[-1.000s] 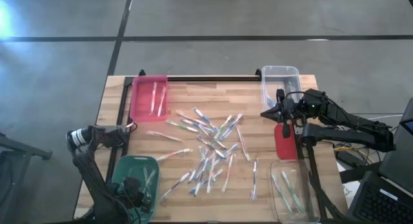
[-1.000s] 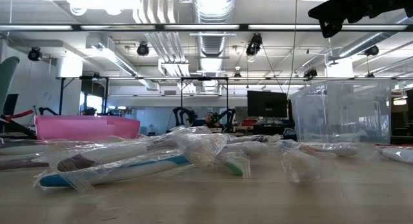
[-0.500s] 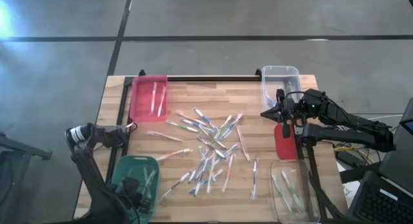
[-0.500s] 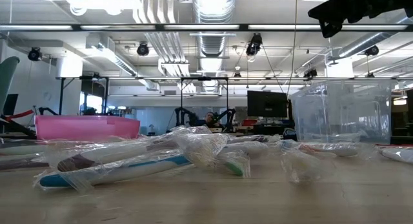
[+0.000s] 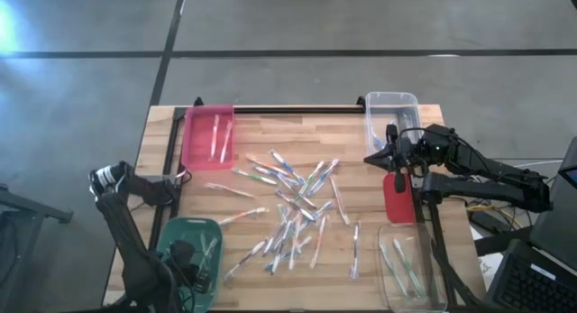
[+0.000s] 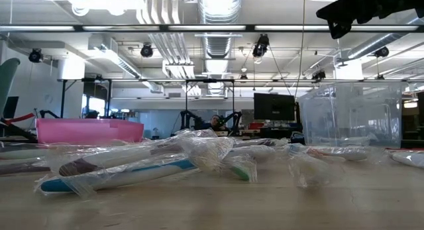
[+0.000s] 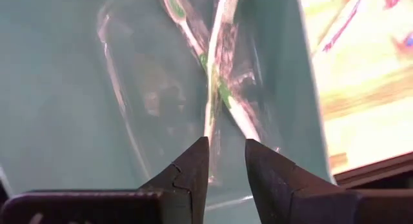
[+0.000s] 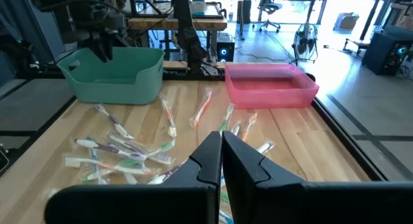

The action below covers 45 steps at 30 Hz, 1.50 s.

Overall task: Pick & Place Toothbrushes
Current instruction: Put the blue toothbrush into the top transparent bin

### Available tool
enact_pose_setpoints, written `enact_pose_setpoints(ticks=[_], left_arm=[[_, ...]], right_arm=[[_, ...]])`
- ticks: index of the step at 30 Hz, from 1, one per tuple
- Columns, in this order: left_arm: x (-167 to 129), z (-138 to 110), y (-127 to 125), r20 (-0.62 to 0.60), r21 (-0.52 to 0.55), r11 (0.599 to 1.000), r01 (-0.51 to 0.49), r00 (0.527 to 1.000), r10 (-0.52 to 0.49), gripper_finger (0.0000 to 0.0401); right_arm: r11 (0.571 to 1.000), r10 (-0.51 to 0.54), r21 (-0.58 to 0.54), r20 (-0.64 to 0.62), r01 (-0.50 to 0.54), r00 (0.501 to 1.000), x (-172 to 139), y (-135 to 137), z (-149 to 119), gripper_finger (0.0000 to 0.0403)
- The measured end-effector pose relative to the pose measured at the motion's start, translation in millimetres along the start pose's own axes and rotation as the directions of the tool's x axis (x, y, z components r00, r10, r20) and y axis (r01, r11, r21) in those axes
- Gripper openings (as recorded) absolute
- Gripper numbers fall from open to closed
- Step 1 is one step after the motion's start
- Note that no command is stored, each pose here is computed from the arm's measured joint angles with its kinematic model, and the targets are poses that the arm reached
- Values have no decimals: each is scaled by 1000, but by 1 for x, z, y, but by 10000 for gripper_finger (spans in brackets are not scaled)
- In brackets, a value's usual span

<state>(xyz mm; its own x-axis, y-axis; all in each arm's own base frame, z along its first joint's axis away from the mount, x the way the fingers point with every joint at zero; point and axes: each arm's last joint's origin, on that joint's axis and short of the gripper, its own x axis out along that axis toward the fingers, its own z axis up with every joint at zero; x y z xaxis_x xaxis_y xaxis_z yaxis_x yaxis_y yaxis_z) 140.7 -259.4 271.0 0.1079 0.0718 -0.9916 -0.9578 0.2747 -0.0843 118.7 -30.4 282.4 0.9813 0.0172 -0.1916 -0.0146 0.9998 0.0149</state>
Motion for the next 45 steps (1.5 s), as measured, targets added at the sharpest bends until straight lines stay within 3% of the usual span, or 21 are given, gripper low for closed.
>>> enact_pose_setpoints(ticks=[7, 13, 20, 24, 27, 35, 37, 40, 45], left_arm=[[-15, 33, -8, 34, 27, 998, 64, 997, -65, 106], [-30, 68, -19, 140, 138, 974, 177, 970, -196, 106], [-43, 110, -25, 296, 284, 936, 206, 910, -290, 106], [-49, 131, -28, 438, 373, 913, 167, 836, -331, 106], [-53, 144, -30, 562, 433, 897, 91, 750, -348, 106], [-59, 165, -35, 828, 437, 889, -138, 446, -339, 106], [-61, 169, -35, 860, 413, 898, -154, 390, -329, 106], [-61, 176, -37, 882, 383, 907, -175, 362, -303, 106], [-58, 194, -39, 897, 348, 896, -275, 377, -232, 106]], right_arm=[[1000, 1, 1, 0, -1, 1000, 0, 0, 0, 8], [1000, 0, -1, 0, 0, 1000, 0, 0, 0, 8], [1000, 0, 1, 0, 0, 1000, 0, 0, 0, 8], [1000, 0, 0, 0, 0, 1000, 0, 0, 0, 8], [1000, 0, -1, 0, 0, 1000, 0, 0, 0, 8], [1000, 0, 1, 0, 0, 1000, 0, 0, 0, 8], [1000, 0, 0, 0, 0, 1000, 0, 0, 0, 8], [1000, 0, 1, 0, 0, 1000, 0, 0, 0, 8], [1000, 1, 0, 0, -1, 1000, 0, 0, 0, 8]])
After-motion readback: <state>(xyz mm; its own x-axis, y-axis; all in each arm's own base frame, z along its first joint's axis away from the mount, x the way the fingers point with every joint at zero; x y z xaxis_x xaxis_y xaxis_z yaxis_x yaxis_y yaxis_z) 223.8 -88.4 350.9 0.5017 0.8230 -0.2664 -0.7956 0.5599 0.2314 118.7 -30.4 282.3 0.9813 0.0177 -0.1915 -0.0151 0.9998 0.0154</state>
